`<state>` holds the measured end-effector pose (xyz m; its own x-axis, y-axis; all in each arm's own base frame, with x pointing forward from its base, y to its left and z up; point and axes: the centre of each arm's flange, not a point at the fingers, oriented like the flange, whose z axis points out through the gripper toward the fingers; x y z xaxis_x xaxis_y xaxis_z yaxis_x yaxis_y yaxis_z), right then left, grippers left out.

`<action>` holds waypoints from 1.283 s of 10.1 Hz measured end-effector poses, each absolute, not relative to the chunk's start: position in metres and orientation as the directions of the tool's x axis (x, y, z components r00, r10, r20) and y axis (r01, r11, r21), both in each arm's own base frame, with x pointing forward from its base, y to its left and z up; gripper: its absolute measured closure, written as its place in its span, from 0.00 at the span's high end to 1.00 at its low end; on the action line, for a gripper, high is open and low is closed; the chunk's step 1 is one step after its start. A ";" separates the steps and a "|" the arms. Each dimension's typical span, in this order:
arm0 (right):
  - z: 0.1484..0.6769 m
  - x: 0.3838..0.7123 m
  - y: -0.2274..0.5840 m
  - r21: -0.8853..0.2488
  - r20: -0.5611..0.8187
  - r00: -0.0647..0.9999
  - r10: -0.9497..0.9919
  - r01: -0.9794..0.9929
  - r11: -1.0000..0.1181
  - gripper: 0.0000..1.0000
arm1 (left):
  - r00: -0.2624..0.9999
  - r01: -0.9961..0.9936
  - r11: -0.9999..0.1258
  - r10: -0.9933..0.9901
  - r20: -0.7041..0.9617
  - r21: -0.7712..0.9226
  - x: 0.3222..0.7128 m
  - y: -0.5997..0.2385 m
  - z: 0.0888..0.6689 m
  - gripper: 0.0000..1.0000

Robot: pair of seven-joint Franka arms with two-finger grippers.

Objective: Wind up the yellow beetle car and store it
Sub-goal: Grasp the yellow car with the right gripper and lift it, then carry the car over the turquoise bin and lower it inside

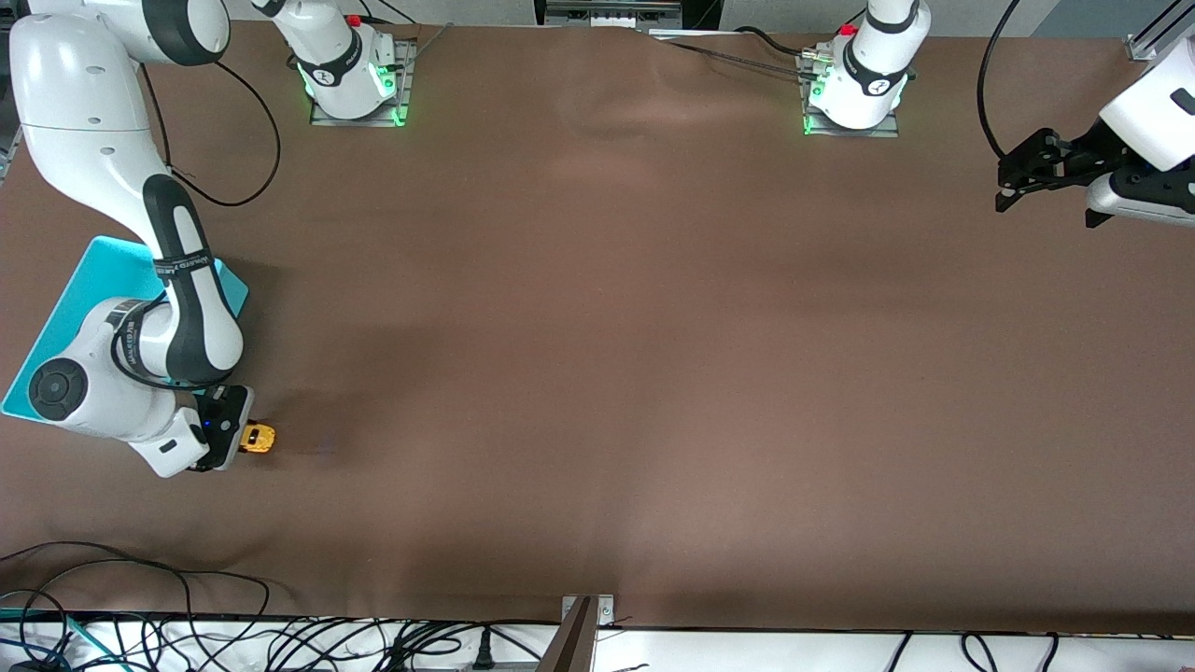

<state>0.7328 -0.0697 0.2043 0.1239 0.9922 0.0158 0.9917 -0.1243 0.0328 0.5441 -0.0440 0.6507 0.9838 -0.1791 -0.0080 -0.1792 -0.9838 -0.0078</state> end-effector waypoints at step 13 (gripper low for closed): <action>0.330 0.717 -0.128 -0.300 -0.105 0.297 0.949 0.900 -0.315 0.45 | 0.982 -0.188 -0.982 -0.188 0.003 -0.008 0.549 -0.049 0.654 1.00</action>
<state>0.7170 -0.1283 0.3304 0.2975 0.9489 -0.1051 0.9001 -0.3154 -0.3005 0.5489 -0.0490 0.6542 0.9822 -0.1880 0.0025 -0.1879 -0.9822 -0.0075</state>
